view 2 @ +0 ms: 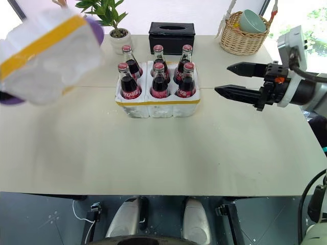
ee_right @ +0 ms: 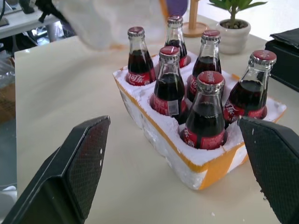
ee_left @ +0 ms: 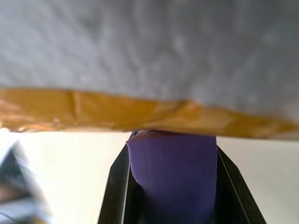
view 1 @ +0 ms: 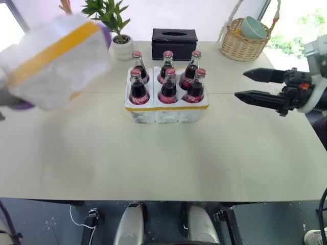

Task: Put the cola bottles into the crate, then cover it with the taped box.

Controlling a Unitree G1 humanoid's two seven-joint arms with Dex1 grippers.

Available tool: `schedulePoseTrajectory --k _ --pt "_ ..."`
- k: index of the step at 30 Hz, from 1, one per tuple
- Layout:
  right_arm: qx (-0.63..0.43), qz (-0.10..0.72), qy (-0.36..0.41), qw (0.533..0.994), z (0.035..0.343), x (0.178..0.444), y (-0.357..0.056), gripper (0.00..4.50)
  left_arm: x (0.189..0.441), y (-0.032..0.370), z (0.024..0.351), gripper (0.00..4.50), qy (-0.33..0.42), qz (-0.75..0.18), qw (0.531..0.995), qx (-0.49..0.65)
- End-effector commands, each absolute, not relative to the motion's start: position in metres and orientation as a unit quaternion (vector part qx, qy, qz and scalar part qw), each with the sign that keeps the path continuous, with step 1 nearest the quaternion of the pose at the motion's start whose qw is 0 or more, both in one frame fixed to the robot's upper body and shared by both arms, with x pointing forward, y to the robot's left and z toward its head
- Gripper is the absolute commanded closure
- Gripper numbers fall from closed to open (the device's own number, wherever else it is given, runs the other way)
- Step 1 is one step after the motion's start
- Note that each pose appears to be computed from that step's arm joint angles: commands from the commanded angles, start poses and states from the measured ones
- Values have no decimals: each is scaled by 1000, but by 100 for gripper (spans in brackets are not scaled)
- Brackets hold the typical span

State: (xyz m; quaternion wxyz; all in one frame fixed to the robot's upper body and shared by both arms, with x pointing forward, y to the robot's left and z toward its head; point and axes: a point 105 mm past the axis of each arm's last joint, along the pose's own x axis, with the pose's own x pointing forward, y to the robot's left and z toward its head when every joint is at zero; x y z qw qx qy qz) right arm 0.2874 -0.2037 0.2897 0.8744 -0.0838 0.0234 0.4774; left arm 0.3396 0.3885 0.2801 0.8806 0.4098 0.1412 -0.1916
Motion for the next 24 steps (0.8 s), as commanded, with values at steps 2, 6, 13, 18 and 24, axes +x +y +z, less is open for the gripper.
schedulePoseTrajectory --k 2,6,13,18,24 --pt "-93 462 -7 882 300 282 -208 0 353 341 344 409 -37 -169 863 475" --pt "-84 459 -10 884 297 283 -206 0 363 290 356 409 -115 -166 807 554" --pt "-61 439 -13 896 292 283 -210 0 368 207 344 409 -189 -188 724 637" --pt "-54 429 -13 901 289 280 -213 0 369 193 323 409 -163 -159 663 713" --pt "-38 424 -24 905 292 279 -213 0 379 183 309 409 -167 -110 607 769"
